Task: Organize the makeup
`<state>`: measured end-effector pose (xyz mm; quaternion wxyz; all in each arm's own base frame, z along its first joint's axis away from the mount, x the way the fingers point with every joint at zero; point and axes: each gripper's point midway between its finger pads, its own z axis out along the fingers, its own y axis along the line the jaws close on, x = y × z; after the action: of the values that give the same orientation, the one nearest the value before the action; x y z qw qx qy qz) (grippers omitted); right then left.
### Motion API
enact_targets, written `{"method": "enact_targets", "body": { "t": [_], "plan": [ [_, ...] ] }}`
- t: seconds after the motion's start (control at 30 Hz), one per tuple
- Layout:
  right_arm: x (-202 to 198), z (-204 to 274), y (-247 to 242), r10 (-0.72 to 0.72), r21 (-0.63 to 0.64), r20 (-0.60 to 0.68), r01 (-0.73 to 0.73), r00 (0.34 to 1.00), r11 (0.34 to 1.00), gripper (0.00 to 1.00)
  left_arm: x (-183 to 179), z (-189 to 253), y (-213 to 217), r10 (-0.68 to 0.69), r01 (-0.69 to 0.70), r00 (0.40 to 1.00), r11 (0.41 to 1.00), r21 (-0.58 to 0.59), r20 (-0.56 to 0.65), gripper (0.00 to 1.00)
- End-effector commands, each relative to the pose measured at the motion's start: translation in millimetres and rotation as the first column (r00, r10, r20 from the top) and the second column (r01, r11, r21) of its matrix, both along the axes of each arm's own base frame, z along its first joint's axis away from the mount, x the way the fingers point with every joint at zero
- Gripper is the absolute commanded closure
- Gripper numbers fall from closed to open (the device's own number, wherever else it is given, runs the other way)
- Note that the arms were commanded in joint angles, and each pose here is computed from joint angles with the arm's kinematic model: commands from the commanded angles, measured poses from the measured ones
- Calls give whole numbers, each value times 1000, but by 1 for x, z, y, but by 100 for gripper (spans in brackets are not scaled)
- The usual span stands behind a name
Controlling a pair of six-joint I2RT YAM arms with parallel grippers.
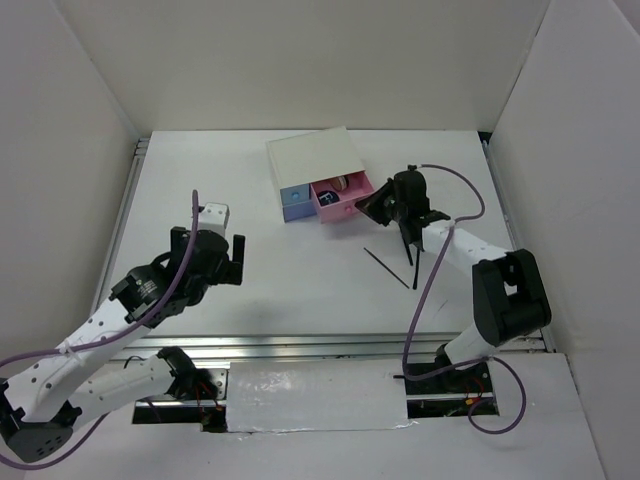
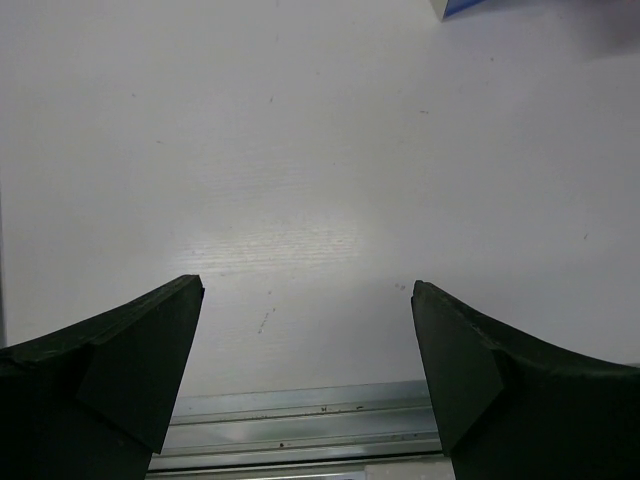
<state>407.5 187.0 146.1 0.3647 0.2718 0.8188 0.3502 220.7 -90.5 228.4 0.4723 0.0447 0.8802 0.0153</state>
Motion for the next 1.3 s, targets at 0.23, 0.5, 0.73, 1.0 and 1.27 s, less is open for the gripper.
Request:
{"method": "enact_targets", "body": {
  "t": [0.23, 0.5, 0.73, 1.0, 1.27],
  "plan": [
    [59, 30, 30, 29, 73, 111, -38, 993, 997, 100, 11, -2, -8, 18, -17, 999, 999, -41, 31, 1],
    [95, 22, 43, 28, 107, 129, -42, 991, 993, 100, 13, -9, -12, 8, -8, 1000, 1000, -26, 6, 1],
    [91, 15, 43, 49, 100, 174, -67, 983, 993, 95, 14, -10, -13, 0, 0, 1000, 1000, -27, 3, 0],
    [26, -13, 46, 59, 289, 218, -122, 974, 950, 57, 15, -11, -17, -16, 16, 1000, 999, -34, -4, 1],
    [27, -44, 69, 134, 432, 182, -201, 974, 879, 44, 15, -12, -18, -27, 27, 1000, 999, -40, -8, 1]
  ]
}}
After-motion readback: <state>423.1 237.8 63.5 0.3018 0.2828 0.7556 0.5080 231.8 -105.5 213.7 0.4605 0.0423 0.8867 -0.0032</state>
